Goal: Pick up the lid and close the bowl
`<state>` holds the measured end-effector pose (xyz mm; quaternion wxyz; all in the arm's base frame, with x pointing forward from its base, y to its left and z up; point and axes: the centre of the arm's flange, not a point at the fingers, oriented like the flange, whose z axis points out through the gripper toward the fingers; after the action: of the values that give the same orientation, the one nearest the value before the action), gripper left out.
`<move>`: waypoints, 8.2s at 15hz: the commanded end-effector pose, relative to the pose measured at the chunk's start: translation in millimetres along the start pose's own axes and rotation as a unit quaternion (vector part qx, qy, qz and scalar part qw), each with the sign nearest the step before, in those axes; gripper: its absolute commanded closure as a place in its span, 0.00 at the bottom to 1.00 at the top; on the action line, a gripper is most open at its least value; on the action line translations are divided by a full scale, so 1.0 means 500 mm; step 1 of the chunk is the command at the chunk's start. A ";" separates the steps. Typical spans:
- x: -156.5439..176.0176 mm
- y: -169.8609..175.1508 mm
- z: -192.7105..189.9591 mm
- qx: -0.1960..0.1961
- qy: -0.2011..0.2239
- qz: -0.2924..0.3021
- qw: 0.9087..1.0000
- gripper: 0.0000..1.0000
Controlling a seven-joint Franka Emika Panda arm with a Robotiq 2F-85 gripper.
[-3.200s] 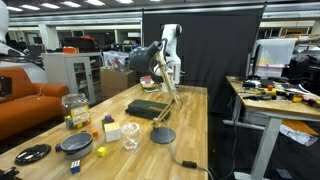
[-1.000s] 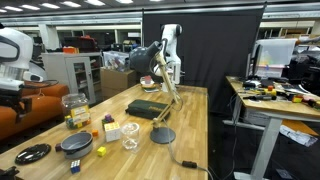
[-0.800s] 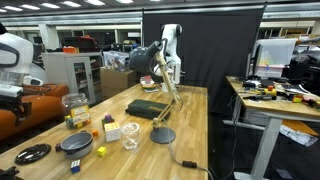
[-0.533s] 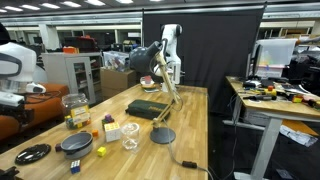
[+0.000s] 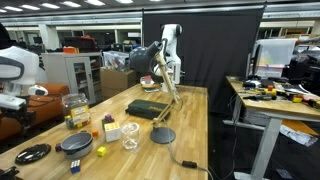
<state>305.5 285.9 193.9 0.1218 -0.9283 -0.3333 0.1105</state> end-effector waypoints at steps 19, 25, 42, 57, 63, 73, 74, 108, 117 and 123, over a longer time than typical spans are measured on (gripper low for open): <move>0.038 0.072 0.136 -0.069 0.022 0.166 0.983 0.00; 0.028 0.077 0.174 -0.050 0.004 0.172 0.984 0.00; 0.101 0.088 0.154 -0.046 0.029 0.166 0.985 0.31; 0.071 0.112 0.152 -0.058 0.017 0.177 0.982 0.48; 0.068 0.112 0.157 -0.056 0.013 0.177 0.983 0.49; 0.068 0.105 0.150 -0.055 0.019 0.175 0.983 0.92; 0.068 0.102 0.141 -0.054 0.024 0.174 0.983 0.92; 0.012 0.385 -0.095 -0.078 0.116 0.414 0.900 0.92; 0.018 0.429 -0.063 -0.062 0.105 0.435 0.892 0.92; -0.002 0.428 -0.072 -0.046 0.117 0.452 0.883 0.92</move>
<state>446.8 124.7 161.1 0.0416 -0.9901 0.1312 0.0276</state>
